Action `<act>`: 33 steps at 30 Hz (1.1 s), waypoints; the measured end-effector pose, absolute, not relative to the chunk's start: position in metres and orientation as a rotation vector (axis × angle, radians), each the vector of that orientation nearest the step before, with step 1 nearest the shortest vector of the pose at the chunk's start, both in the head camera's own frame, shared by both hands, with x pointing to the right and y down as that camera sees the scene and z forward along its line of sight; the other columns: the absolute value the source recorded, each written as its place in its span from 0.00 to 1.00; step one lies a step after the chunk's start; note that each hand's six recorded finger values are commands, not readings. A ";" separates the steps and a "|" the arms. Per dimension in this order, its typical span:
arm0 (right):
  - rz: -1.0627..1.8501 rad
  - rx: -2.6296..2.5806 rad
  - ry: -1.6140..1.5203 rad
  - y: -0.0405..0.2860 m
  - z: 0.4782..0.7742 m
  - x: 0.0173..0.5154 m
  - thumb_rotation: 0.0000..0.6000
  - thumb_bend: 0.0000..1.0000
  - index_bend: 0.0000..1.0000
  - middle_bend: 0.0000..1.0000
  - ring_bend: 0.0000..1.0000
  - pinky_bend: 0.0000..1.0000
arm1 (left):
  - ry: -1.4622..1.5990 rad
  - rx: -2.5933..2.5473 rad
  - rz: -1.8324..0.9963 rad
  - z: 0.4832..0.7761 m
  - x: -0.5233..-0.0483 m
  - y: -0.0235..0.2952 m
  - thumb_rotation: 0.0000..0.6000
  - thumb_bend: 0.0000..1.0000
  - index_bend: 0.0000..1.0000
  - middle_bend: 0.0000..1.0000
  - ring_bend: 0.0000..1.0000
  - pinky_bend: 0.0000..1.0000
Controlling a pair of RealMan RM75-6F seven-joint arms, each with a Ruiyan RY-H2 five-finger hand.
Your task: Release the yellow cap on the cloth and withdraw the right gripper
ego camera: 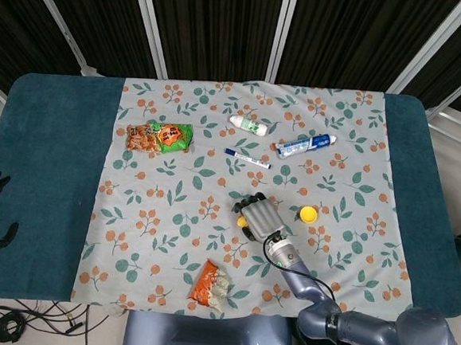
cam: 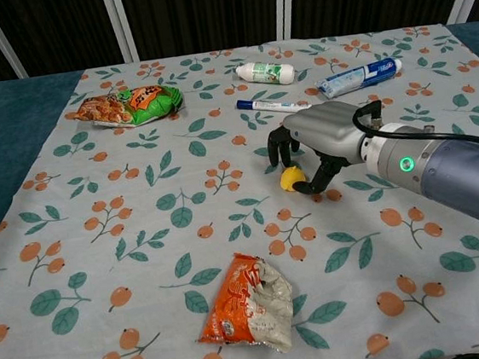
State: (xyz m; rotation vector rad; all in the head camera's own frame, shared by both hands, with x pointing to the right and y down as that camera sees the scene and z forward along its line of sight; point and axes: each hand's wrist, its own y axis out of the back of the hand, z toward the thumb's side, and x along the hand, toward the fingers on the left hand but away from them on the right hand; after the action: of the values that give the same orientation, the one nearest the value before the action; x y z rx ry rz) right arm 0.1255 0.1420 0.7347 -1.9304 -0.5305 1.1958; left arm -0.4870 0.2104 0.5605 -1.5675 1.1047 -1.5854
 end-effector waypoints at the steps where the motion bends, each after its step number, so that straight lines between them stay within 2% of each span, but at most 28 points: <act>1: 1.196 -1.930 -0.529 0.142 0.735 0.125 1.00 0.29 0.36 0.37 0.30 0.22 | 1.105 -1.567 -1.586 0.561 -0.487 0.210 1.00 0.38 0.03 0.00 0.00 0.00; 24: 1.187 -1.925 -0.528 0.142 0.735 0.122 1.00 0.29 0.36 0.38 0.30 0.22 | 1.105 -1.572 -1.583 0.559 -0.487 0.211 1.00 0.38 0.03 0.00 0.00 0.00; 33: 1.207 -1.909 -0.524 0.141 0.739 0.127 1.00 0.29 0.37 0.42 0.32 0.22 | 1.097 -1.568 -1.584 0.560 -0.486 0.211 1.00 0.38 0.03 0.00 0.00 0.00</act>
State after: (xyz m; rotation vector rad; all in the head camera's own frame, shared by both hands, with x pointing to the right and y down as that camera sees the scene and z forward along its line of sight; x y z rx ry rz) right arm 0.1274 0.1405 0.7392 -1.9094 -0.5237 1.2068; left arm -0.4858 0.2110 0.5597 -1.5685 1.0966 -1.5842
